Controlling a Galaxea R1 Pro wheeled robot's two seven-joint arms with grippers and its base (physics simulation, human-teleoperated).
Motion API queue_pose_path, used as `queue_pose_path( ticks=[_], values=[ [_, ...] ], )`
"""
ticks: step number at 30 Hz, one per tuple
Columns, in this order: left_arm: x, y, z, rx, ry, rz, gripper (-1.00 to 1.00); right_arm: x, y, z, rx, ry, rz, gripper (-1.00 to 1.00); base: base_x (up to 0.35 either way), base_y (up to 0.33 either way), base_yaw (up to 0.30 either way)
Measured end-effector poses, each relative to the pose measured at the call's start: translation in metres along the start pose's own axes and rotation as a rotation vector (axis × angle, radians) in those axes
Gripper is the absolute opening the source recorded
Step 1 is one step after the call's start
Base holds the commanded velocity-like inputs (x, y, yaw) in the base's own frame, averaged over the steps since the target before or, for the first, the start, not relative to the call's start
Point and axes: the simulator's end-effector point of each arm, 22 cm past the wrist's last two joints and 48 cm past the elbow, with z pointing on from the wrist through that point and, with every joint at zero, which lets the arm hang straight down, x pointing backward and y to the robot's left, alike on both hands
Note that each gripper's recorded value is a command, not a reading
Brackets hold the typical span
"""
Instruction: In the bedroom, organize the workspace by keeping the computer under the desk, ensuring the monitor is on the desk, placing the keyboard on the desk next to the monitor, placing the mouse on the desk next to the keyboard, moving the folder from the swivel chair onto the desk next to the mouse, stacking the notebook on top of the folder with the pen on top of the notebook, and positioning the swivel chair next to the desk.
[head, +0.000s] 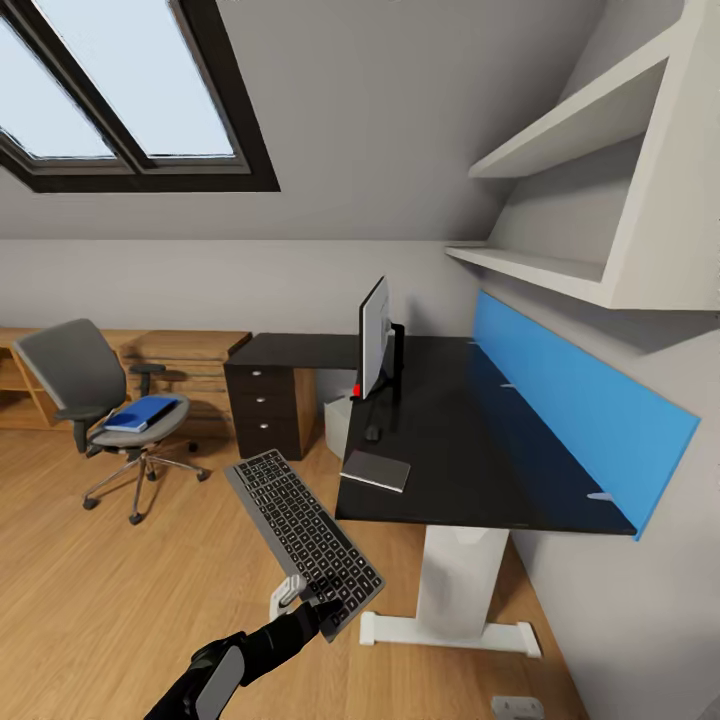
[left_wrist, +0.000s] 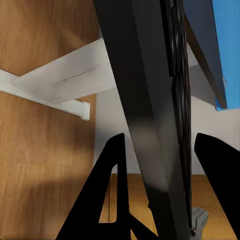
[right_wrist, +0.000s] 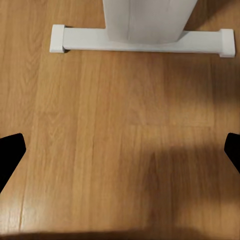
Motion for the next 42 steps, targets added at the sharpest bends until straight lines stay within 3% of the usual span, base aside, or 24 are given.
queue_pose_path(
  ticks=[13, 18, 21, 26, 31, 39, 41, 42],
  values=[
    [-0.005, -0.012, -0.01, -0.013, 0.012, 0.007, -1.0, -0.012, -0.001, -0.016, -0.003, -0.004, -0.002, 1.0, -0.002, 0.001, 0.0],
    [-0.029, -0.001, -0.031, -0.049, 0.012, 0.067, -1.0, -0.027, -0.01, -0.02, 0.016, -0.022, 0.006, 1.0, 0.0, 0.0, 0.0],
    [-0.037, 0.001, -0.046, -0.069, 0.065, 0.078, -1.0, -0.059, -0.026, -0.021, 0.037, -0.061, 0.006, 1.0, 0.0, 0.0, 0.0],
    [-0.04, -0.009, -0.063, -0.075, 0.156, 0.043, -1.0, -0.107, -0.034, -0.025, 0.045, -0.041, 0.009, 1.0, 0.0, 0.0, 0.0],
    [-0.046, -0.017, -0.075, -0.078, 0.191, 0.037, -1.0, -0.162, -0.043, -0.039, 0.055, -0.047, 0.057, 1.0, 0.0, 0.0, 0.0],
    [-0.062, -0.013, -0.095, -0.105, 0.189, 0.057, -1.0, -0.223, -0.048, -0.065, 0.054, -0.09, 0.087, 1.0, 0.0, 0.0, 0.0],
    [-0.064, -0.014, -0.104, -0.099, 0.209, 0.091, -1.0, -0.246, -0.045, -0.075, 0.034, -0.124, 0.131, 1.0, 0.0, 0.0, 0.0],
    [-0.056, -0.016, -0.112, -0.074, 0.266, 0.144, -1.0, -0.265, -0.036, -0.086, -0.019, -0.135, 0.217, 1.0, 0.0, 0.0, 0.0]
  ],
)
